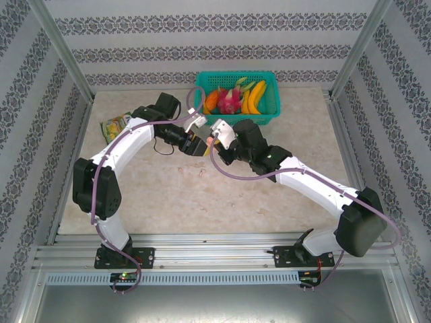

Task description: Insert wireless bluetooth earbuds into charging case

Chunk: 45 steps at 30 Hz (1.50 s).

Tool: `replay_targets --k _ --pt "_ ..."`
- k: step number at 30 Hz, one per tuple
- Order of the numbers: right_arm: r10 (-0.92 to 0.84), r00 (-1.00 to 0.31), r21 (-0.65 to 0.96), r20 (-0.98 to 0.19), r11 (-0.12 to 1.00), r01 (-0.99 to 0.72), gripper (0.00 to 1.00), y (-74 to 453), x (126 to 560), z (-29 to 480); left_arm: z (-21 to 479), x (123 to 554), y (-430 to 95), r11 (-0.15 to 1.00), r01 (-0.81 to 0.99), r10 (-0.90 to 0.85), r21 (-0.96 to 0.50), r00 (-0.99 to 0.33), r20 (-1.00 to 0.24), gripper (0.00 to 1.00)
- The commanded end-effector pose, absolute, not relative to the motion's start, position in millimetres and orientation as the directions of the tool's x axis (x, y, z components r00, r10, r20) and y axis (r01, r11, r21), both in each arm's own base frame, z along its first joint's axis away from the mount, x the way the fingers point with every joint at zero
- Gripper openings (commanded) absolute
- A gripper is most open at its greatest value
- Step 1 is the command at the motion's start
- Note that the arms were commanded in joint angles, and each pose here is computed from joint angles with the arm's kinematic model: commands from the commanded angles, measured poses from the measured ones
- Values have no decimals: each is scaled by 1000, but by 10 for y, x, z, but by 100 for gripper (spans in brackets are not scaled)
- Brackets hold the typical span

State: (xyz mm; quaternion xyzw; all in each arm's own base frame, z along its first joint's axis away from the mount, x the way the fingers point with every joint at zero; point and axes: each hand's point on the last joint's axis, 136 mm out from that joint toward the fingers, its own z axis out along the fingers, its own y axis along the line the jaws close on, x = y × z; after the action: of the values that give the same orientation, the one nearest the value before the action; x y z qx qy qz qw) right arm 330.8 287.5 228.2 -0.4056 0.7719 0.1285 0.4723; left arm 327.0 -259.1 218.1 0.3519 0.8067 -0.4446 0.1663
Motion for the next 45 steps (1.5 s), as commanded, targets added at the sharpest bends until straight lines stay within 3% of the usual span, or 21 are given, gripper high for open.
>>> replay_targets --k 1,18,27,37,45 --pt "-498 -232 -163 -836 628 -761 0 2948 3285 2265 2263 3283 -2666 314 732 417 -605 -678 -605 59" --pt "-505 -236 -168 -831 631 -757 0 2952 3307 2253 2183 3230 -2772 282 723 442 -631 -682 -583 50" --pt "-512 -238 -175 -826 633 -754 0 2944 3320 2238 2174 3202 -2770 275 719 447 -638 -683 -577 37" --pt "-516 -241 -178 -822 635 -752 0 2936 3329 2227 2156 3168 -2770 267 712 453 -649 -687 -568 44" --pt "-520 -241 -182 -820 635 -751 0 2930 3337 2229 2144 3146 -2774 257 709 455 -657 -689 -565 41"
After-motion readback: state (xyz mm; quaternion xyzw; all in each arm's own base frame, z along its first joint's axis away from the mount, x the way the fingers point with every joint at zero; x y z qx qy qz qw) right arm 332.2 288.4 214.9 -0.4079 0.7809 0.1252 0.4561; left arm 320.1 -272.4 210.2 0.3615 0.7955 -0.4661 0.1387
